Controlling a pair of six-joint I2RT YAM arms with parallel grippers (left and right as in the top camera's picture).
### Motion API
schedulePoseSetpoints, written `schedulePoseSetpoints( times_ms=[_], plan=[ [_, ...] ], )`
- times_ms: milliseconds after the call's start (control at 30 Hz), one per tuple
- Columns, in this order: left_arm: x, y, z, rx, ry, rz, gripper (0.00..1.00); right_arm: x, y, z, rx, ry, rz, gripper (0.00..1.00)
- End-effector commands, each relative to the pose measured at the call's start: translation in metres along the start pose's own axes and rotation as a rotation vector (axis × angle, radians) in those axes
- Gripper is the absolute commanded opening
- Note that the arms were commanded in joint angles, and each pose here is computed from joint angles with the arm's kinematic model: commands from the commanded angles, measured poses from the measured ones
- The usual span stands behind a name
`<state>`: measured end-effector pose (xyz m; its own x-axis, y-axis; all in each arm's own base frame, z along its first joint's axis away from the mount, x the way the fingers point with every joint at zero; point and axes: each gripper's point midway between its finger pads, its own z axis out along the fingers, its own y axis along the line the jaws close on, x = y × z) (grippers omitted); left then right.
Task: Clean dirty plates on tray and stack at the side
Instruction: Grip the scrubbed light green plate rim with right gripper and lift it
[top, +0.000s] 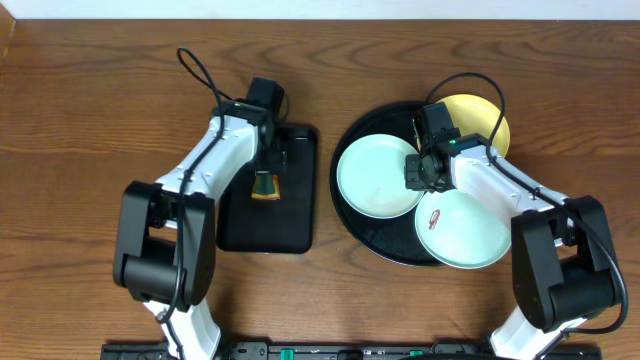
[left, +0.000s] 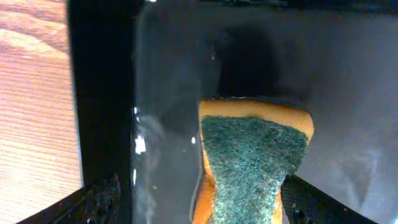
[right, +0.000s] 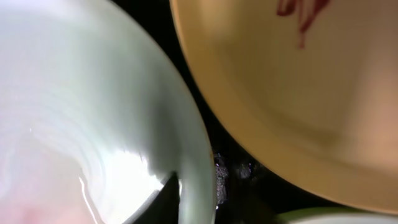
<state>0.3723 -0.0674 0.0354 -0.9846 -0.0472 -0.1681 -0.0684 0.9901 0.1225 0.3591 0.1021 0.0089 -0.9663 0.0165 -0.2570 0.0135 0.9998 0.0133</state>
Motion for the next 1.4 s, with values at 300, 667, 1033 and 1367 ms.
schedulePoseSetpoints(
  times_ms=[300,667,1033,1367],
  plan=[
    [-0.005,0.0,-0.009,0.017,-0.022,-0.012,0.88,0.005,0.005,0.003,0.001,0.013,-0.014,0.01],
    [-0.005,0.0,-0.009,0.017,-0.022,-0.012,0.89,0.007,0.004,0.004,0.003,0.019,-0.015,0.01],
    [-0.005,0.0,-0.009,0.017,-0.022,-0.012,0.89,-0.013,0.009,-0.028,-0.019,-0.06,-0.062,0.01],
    [-0.005,0.0,-0.009,0.017,-0.022,-0.012,0.89,-0.042,-0.01,-0.087,0.069,-0.256,-0.083,0.01]
  ],
)
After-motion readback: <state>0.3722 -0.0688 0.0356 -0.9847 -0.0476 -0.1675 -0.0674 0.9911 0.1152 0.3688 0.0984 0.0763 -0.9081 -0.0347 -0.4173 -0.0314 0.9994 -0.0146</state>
